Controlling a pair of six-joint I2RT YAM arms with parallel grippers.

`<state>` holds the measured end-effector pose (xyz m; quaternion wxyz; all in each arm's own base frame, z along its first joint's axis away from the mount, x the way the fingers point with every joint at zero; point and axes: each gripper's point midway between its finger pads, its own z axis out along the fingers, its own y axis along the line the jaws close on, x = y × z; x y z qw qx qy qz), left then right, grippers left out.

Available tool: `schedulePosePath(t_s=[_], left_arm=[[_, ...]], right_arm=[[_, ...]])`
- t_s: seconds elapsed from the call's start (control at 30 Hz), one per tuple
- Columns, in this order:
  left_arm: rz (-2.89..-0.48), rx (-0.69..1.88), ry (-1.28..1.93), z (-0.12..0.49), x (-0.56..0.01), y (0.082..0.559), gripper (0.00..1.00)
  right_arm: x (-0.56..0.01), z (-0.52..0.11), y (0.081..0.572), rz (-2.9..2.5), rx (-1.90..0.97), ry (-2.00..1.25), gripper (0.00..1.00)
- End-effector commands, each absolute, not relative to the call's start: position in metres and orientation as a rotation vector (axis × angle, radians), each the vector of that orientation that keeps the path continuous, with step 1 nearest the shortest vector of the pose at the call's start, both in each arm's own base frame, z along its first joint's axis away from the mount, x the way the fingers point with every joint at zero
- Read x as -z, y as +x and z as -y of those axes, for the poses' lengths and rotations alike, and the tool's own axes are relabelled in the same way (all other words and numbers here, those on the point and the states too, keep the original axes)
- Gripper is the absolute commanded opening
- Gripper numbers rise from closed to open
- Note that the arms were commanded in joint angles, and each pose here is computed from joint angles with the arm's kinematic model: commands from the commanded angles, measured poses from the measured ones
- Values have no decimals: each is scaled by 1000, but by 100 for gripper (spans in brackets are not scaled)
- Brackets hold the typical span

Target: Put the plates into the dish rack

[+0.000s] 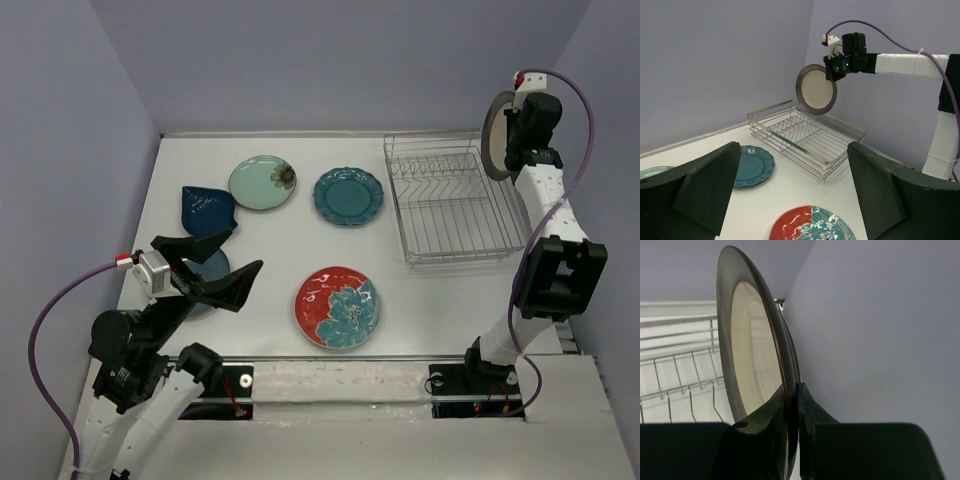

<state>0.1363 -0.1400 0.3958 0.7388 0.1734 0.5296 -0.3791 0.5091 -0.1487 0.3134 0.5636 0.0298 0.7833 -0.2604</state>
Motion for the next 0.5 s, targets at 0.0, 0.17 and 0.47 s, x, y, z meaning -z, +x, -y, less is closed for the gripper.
schedulePosePath(t_s=[0.0,0.17,0.47], left_arm=[[-1106,822,377,136,-415,131,99],[-1103,824,376,135,-416,130,99],[-1098,822,373,134,-416,129,99]], right_arm=[[-366,151,513,-1636,634,89,7],[-349,147,512,-1673,616,72,7],[-288,134,514,-1798,561,56,7]])
